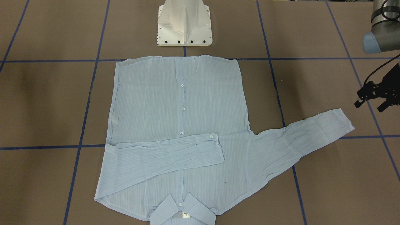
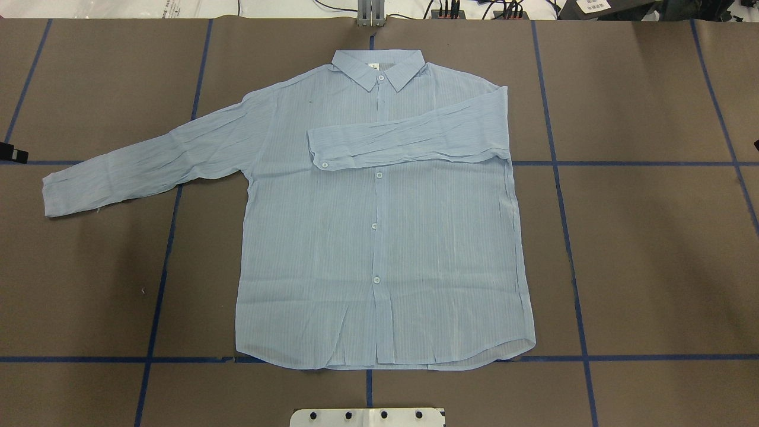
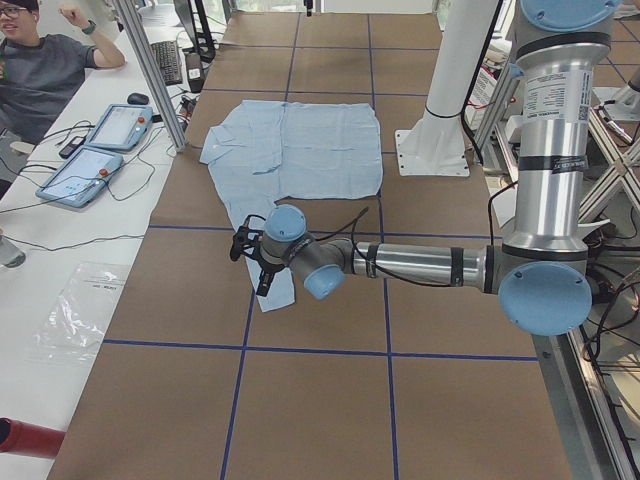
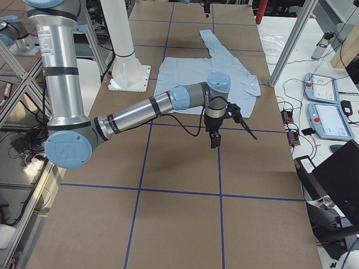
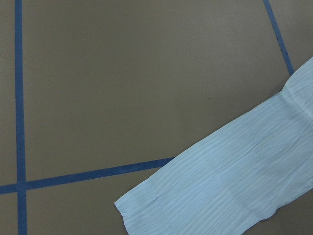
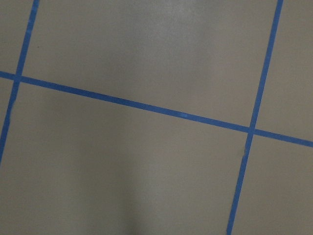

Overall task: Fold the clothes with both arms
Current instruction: 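Move the left gripper to the other sleeve cuff and grasp it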

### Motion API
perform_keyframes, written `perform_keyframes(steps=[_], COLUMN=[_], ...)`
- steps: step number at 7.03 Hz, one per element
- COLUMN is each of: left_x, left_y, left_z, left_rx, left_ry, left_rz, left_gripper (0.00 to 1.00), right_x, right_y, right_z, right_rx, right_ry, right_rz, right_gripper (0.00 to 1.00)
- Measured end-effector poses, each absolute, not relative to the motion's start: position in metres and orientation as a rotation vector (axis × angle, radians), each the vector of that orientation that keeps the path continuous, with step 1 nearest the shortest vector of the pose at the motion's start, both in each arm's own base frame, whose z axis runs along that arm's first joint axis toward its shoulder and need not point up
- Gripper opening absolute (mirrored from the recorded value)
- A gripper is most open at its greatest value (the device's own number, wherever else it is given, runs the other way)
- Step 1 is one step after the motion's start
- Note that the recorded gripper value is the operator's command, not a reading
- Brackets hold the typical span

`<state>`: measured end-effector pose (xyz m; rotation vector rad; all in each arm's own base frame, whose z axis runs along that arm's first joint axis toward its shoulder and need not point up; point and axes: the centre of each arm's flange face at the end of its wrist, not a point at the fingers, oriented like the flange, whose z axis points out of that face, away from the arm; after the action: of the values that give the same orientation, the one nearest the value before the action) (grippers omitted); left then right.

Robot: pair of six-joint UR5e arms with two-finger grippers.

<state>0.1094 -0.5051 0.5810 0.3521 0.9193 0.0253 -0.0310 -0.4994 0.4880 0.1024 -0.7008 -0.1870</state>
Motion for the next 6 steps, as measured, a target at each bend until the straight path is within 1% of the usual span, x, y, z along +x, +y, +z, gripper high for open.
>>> perform_keyframes(steps=[2, 4, 5, 6], left_x=[0.112, 0.117, 0.122, 0.132], left_y=[-0.507, -0.513, -0.519, -0.523], left_z=[0.58, 0.597, 0.609, 0.621], left_rx=[0.353, 0.332, 0.329, 0.323], left_ry=[0.918, 0.902, 0.892, 0.897], left_rz=[0.024, 0.017, 0.0, -0.033], left_gripper=[1.0, 1.0, 0.96, 0.89], right_x=[-0.024, -0.023, -0.023, -0.023], right_y=[-0.484, -0.478, -0.478, -0.478], right_z=[0.493, 0.494, 0.494, 0.494], right_rx=[0.091, 0.087, 0.086, 0.085], right_ry=[-0.711, -0.714, -0.714, -0.715], right_rz=[-0.17, -0.161, -0.159, -0.159], right_gripper=[1.0, 1.0, 1.0, 1.0])
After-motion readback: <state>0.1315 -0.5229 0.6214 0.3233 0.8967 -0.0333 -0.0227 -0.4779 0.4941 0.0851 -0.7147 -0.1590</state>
